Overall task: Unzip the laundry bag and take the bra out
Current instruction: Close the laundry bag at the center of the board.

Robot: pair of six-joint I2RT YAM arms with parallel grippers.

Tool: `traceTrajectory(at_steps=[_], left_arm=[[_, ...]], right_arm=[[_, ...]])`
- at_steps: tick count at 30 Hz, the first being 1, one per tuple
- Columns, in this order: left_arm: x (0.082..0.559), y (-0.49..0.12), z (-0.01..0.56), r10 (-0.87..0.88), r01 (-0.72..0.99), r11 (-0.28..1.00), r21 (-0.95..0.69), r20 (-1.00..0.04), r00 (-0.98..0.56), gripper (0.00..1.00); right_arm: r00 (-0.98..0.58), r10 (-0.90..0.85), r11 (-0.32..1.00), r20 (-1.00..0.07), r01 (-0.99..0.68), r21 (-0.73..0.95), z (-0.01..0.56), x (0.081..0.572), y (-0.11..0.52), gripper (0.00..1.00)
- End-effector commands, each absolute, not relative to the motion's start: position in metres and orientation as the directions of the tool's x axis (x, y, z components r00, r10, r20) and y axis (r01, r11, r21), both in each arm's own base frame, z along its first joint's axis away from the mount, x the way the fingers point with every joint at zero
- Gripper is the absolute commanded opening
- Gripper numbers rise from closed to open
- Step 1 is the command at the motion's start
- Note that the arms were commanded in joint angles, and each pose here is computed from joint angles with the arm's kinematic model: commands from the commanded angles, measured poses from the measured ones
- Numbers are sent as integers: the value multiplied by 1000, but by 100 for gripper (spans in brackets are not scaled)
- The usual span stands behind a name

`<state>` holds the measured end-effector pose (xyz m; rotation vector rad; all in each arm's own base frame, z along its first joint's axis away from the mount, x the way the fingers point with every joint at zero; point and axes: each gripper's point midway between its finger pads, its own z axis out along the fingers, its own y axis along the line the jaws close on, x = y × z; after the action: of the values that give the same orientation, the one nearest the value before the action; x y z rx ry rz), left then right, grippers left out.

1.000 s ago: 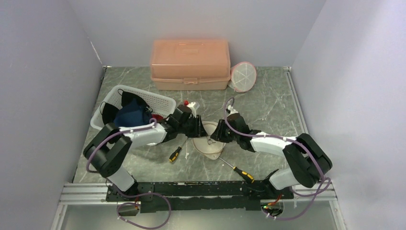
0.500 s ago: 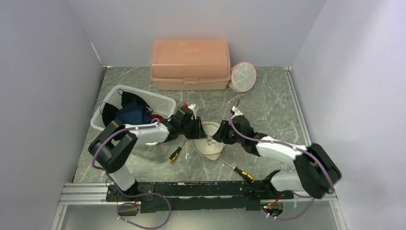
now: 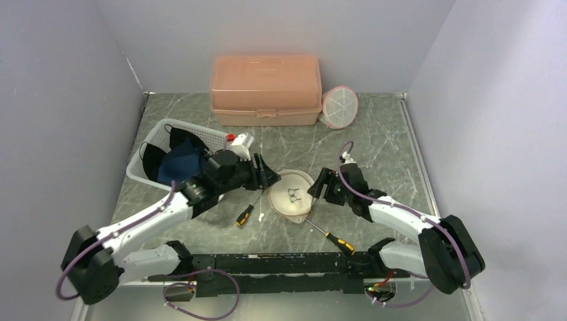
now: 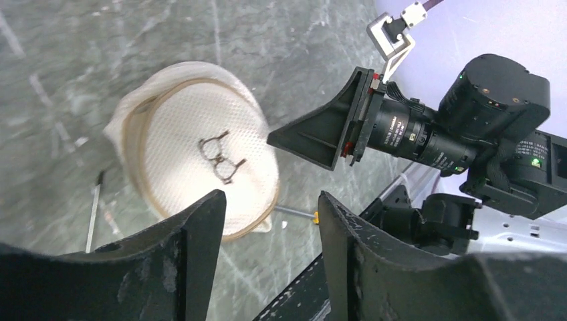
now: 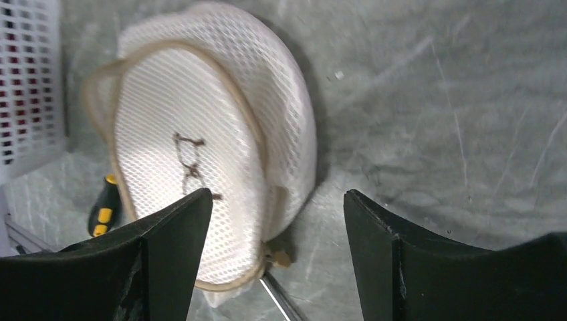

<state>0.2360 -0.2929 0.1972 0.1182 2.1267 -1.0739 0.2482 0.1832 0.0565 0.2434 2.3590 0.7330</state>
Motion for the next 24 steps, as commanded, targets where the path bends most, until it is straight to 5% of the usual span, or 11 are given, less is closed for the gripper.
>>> traceTrajectory(at_steps=[1,10,24], left_arm=[[224,-250,182,-258,307,740,-598,-675,-691,60],[210,-237,178,-286,299,726,-620,-667,-687,61],[215,-242,172,-274,289,736,-611,-661,-699,60]], right_arm=[[-781,369,789,-503,-23,615,56,252,195,76],[-830,351,779,-433,2,627,30,251,206,73],[-838,354,818,-415,62,572,7,241,191,31]])
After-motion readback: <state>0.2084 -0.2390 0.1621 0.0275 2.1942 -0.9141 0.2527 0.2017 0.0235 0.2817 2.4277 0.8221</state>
